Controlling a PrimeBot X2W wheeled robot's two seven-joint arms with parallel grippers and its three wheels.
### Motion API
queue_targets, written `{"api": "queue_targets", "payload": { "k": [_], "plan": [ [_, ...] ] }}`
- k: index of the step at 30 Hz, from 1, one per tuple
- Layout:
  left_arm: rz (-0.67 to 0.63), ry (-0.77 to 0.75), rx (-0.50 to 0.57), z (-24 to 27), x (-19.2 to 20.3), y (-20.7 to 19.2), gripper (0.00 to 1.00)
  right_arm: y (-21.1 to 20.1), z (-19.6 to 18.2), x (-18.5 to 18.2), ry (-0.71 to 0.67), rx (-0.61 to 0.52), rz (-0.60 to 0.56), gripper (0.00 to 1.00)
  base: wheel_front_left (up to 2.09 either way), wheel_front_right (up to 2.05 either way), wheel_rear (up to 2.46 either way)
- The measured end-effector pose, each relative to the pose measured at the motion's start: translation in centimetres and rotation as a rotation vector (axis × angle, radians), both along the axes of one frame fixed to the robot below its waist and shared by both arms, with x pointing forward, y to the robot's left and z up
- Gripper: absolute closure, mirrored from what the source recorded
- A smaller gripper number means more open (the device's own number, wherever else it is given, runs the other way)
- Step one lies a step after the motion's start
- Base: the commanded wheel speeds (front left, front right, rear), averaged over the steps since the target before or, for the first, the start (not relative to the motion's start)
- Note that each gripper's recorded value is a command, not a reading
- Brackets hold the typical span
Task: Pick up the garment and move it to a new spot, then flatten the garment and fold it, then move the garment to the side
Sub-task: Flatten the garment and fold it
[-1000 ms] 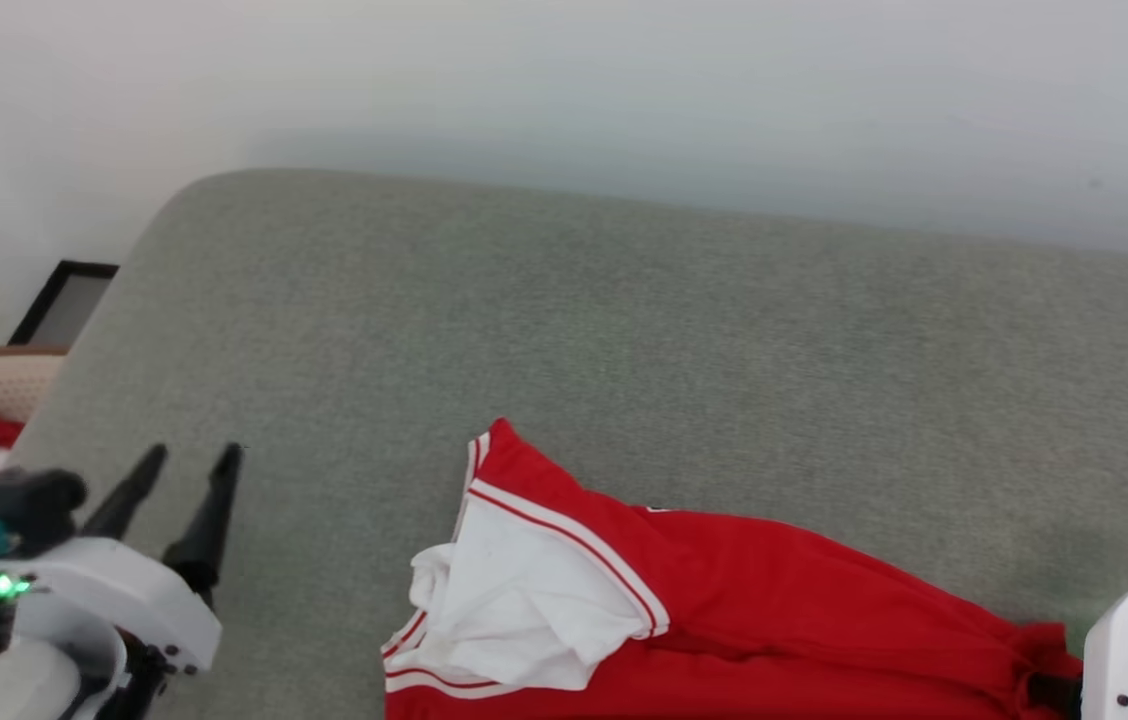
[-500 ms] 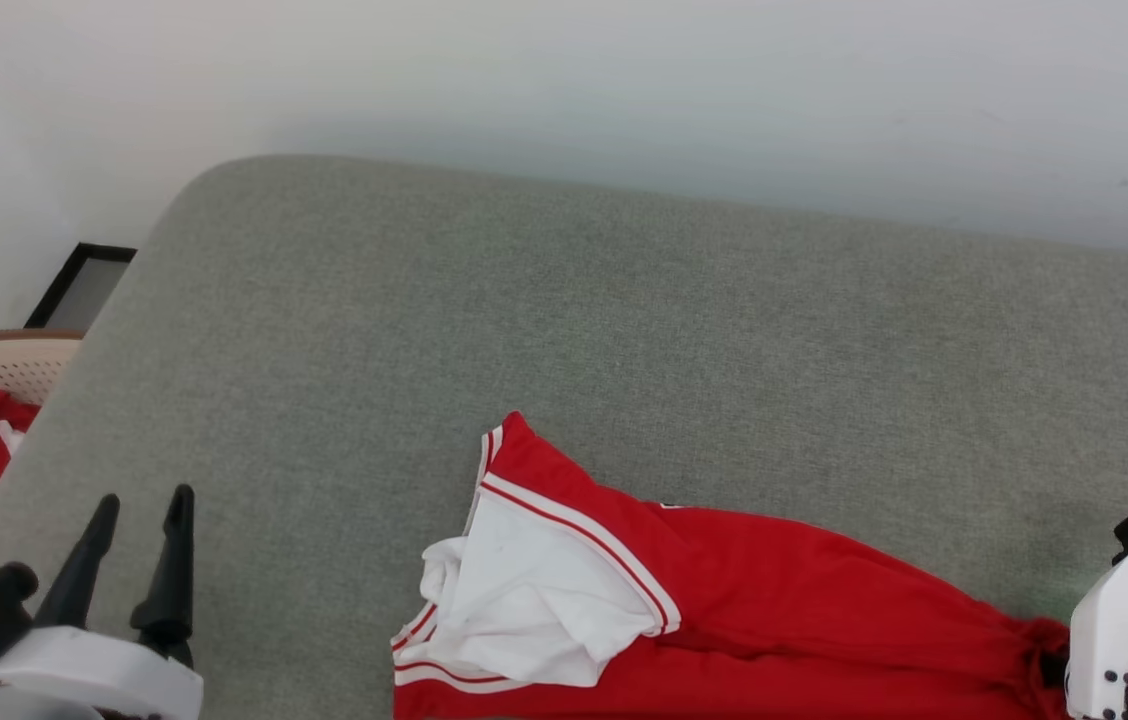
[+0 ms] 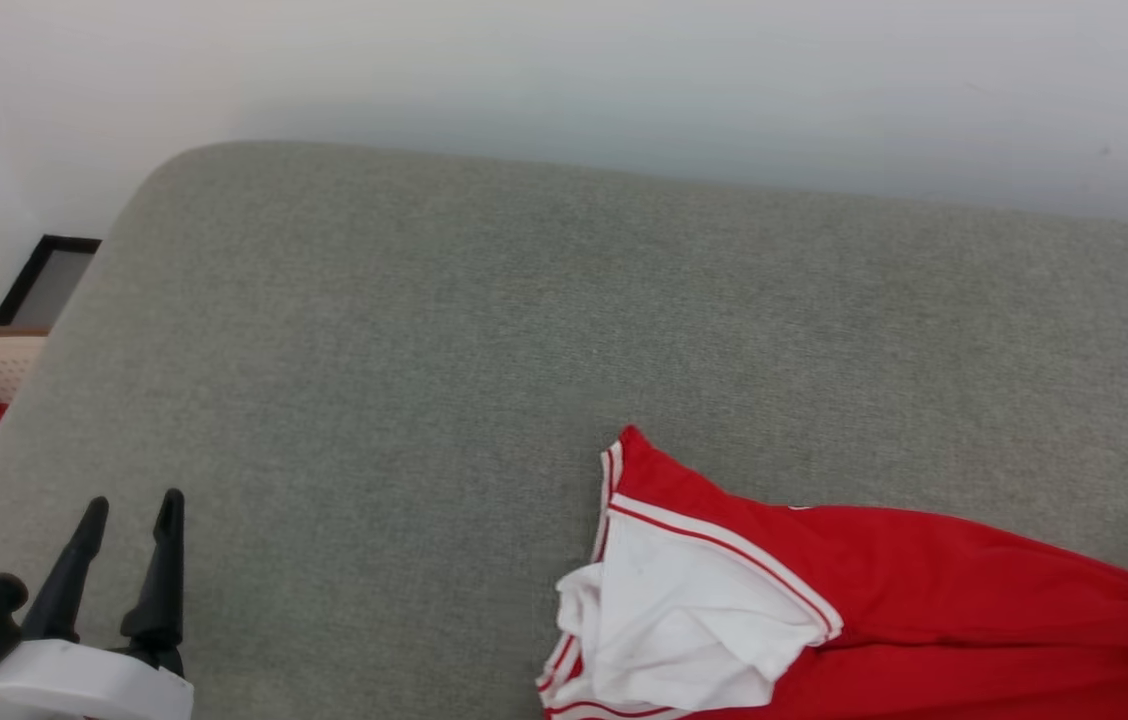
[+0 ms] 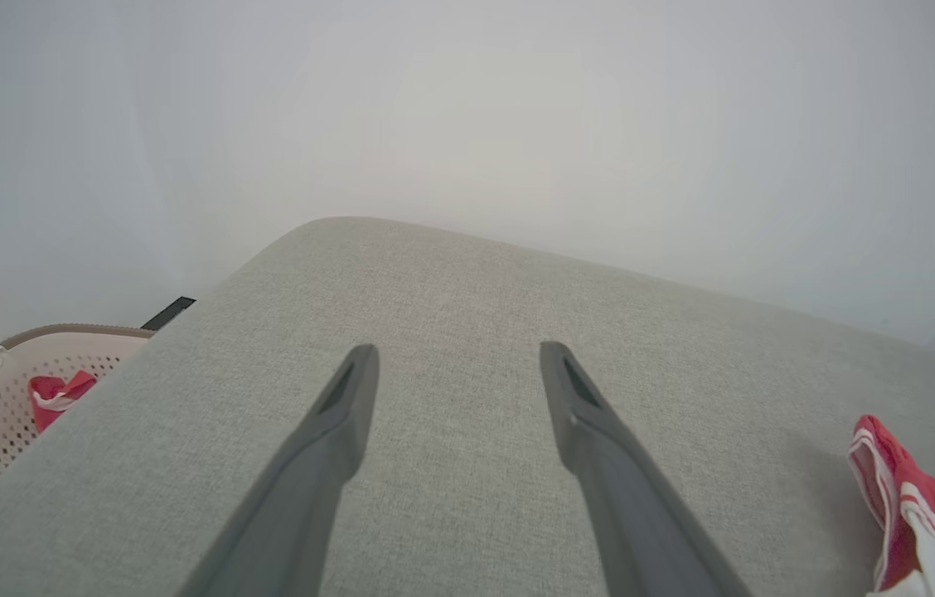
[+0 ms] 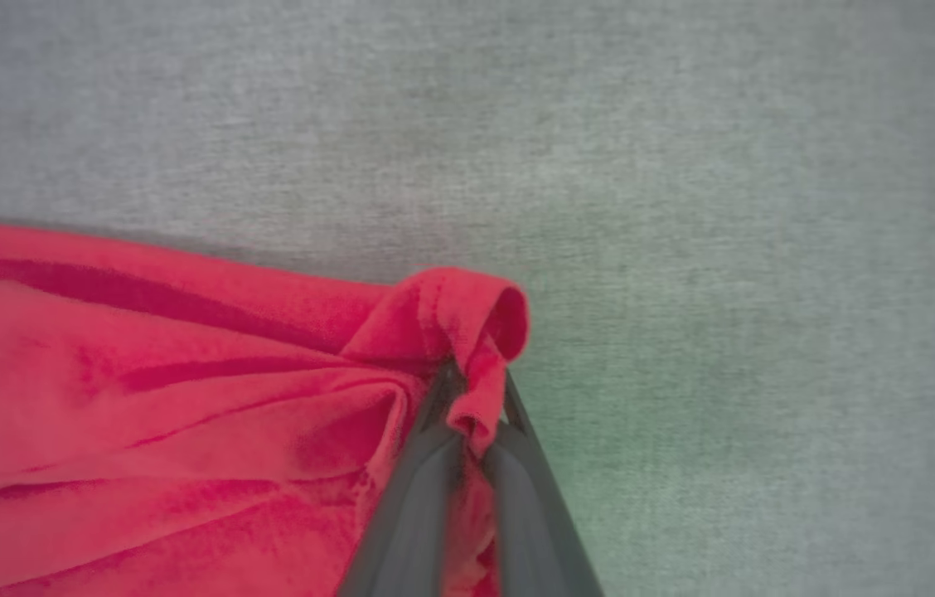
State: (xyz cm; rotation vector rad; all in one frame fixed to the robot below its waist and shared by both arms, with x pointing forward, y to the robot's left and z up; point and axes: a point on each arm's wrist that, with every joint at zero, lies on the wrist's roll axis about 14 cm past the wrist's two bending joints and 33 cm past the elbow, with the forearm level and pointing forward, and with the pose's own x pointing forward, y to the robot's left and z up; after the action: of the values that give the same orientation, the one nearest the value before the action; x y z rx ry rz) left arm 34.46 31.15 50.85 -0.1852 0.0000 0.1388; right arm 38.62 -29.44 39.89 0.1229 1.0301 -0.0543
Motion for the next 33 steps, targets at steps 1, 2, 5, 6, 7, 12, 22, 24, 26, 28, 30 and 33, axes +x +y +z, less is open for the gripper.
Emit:
{"api": "queue_targets", "payload": {
  "k": [1,2,5,6,7,12,22,24,26,28,30,33],
  "plan": [
    [-0.004,-0.001,0.0,0.0,0.1,-0.1,0.0,-0.5,0.1,-0.1,0.002,-0.015,-0.005,1.0,0.0,0.0,0.0],
    [-0.006,0.0,0.003,0.0,0.2,-0.1,0.0,-0.7,0.1,-0.2,0.002,-0.02,-0.009,1.0,0.0,0.0,0.0],
    [-0.013,-0.001,0.001,-0.1,0.6,-0.3,0.0,-0.3,0.8,0.3,-0.021,0.002,-0.011,1.0,0.0,0.0,0.0],
    [-0.016,0.0,0.001,-0.2,0.7,-0.4,0.0,-0.1,1.0,0.3,-0.027,0.003,0.0,1.0,0.0,0.0,0.0],
    [-0.018,0.002,0.0,-0.2,0.8,-0.5,0.0,0.4,1.3,0.4,-0.031,0.016,0.012,1.0,0.0,0.0,0.0],
    [-0.026,-0.001,-0.002,-0.2,0.8,-0.8,0.0,5.3,3.3,0.4,-0.079,0.16,0.095,1.0,0.0,0.0,0.0],
    [-0.027,-0.012,-0.009,0.0,0.2,-1.1,0.0,19.9,8.5,-0.3,-0.202,0.438,0.375,1.0,0.0,0.0,0.0],
    [-0.024,-0.01,-0.012,-0.1,-0.1,-1.1,0.0,22.8,9.2,-0.4,-0.215,0.473,0.44,1.0,0.0,0.0,0.0],
    [-0.031,-0.007,-0.017,-0.2,-0.2,-1.4,0.0,25.3,9.3,-0.7,-0.212,0.488,0.503,1.0,0.0,0.0,0.0],
    [-0.031,-0.008,-0.016,-0.1,-0.3,-1.4,0.0,27.5,9.0,-1.1,-0.202,0.504,0.553,1.0,0.0,0.0,0.0],
    [-0.027,-0.012,-0.022,0.0,-0.5,-1.3,0.0,29.3,8.6,-1.3,-0.194,0.509,0.596,1.0,0.0,0.0,0.0],
    [-0.022,-0.014,-0.028,0.0,-0.8,-1.2,0.0,31.6,8.2,-1.3,-0.2,0.508,0.65,1.0,0.0,0.0,0.0]
  ]
}}
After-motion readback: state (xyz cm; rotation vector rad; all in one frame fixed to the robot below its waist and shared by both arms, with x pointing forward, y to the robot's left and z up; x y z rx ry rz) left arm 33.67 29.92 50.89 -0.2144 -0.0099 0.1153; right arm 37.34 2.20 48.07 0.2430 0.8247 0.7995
